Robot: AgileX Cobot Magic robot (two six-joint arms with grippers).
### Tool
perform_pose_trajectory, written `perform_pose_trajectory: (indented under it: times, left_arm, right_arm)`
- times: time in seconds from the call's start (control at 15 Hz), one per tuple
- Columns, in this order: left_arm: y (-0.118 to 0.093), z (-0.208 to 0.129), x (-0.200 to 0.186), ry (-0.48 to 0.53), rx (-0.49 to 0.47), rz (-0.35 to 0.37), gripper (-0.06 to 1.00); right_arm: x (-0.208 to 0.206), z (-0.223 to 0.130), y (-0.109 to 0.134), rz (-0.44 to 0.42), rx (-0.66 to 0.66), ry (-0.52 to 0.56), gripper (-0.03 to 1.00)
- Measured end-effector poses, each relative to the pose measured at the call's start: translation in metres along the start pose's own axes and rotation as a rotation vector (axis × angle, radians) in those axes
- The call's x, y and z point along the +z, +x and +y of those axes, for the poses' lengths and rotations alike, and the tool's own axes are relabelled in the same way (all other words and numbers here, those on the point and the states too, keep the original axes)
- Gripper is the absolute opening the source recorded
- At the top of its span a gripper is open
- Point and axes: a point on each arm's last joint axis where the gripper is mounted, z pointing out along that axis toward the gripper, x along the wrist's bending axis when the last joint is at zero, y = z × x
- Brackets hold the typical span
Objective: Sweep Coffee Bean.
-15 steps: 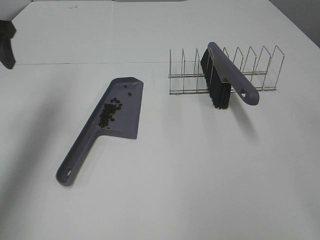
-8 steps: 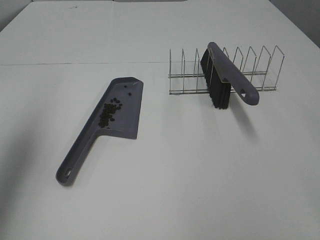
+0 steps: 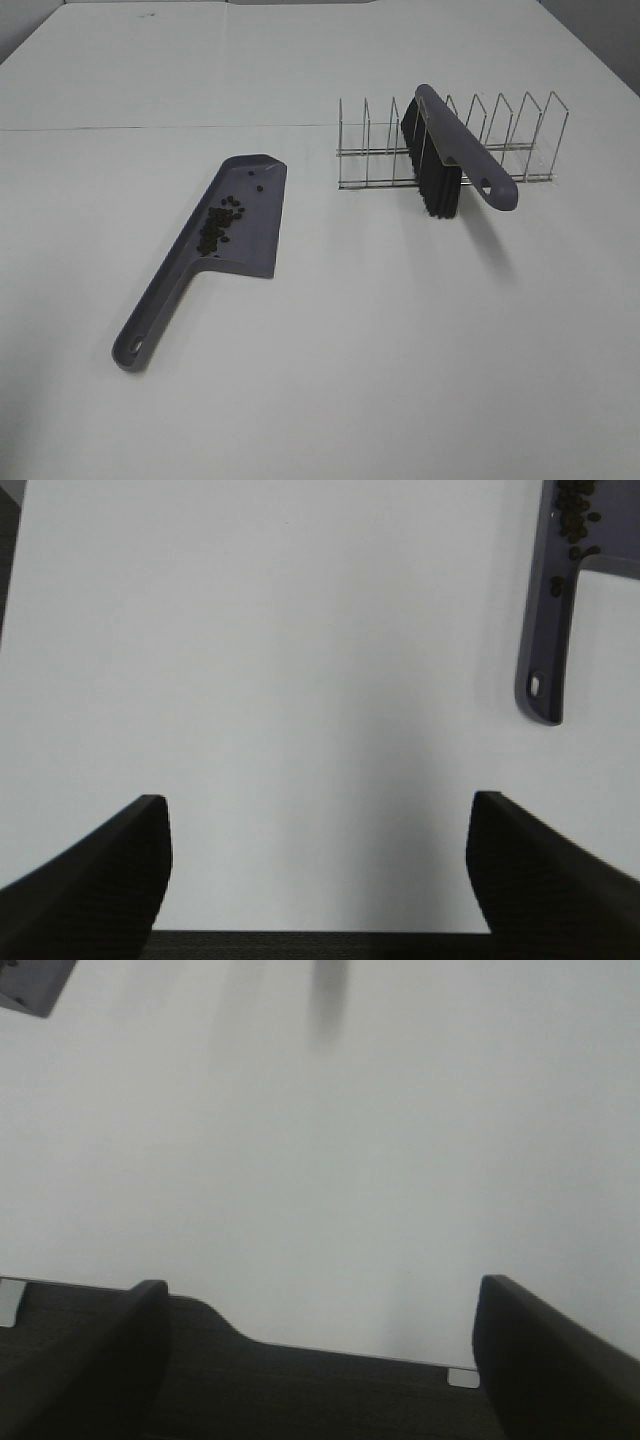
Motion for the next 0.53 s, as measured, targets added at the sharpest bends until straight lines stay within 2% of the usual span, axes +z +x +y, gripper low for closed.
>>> perform_pose_trajectory:
  times: [0.13,0.27,0.53]
  left_arm:
    - [0.0,-0.009,-0.008,-0.018,0.015,0.023,0.74]
    - [-0.006,-0.015,-0.016,-0.067,0.087,-0.017,0.74]
    - [-0.005,-0.035,-0.02,-0.166,0.074,-0.017,0.74]
  right_arm:
    - [0.004,-0.015,-0.004,-0.034,-0.012,-0.017,0.73]
    - [0.001,-0.024,-0.005,-0.035,-0.01,-0.061,0.73]
    - [-0.008,-0.034,-0.006,-0.03,-0.004,-0.145,0.73]
